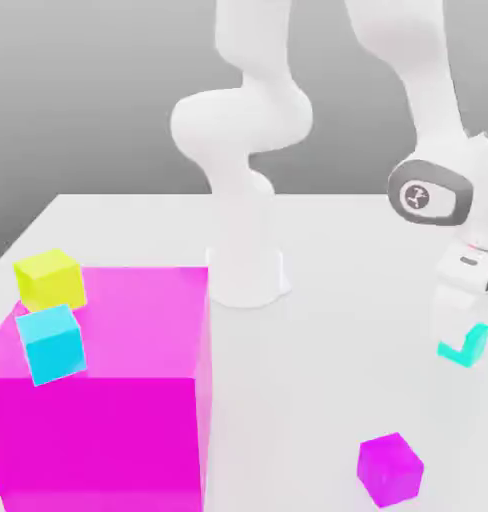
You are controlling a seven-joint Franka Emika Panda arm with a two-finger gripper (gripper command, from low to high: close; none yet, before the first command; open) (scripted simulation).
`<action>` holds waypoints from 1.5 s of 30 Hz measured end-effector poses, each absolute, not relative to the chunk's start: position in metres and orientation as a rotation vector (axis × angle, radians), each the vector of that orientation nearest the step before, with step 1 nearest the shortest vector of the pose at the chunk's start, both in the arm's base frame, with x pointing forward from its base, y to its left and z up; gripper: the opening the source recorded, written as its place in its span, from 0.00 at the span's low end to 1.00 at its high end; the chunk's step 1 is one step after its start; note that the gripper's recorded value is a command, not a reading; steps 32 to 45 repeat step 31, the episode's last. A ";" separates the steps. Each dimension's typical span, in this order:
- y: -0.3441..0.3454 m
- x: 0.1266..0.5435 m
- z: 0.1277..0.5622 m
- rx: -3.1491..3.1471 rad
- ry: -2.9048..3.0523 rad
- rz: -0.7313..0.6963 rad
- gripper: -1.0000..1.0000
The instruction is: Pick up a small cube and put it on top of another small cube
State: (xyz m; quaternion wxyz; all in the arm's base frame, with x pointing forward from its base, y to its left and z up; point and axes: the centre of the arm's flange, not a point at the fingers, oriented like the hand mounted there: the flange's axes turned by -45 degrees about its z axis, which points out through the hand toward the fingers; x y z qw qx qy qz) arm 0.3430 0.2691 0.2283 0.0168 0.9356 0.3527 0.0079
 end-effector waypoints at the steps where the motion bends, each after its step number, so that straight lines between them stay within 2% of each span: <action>1: 0.245 0.365 0.242 2.914 1.051 0.029 0.00; 4: 0.161 0.420 0.285 2.937 0.908 0.031 0.00; 9: 0.043 0.453 0.355 2.957 0.812 0.019 0.00; 13: -0.056 0.446 0.399 3.004 0.702 0.006 0.00; 17: -0.157 0.410 0.436 3.066 0.587 0.002 0.00; 20: -0.212 0.385 0.418 3.099 0.522 0.002 0.00; 21: -0.216 0.382 0.405 3.102 0.515 0.002 1.00; 27: -0.219 0.380 0.399 3.101 0.512 0.001 1.00; 31: -0.221 0.380 0.441 3.100 0.509 0.000 1.00; 45: -0.221 0.380 0.441 3.100 0.509 0.000 1.00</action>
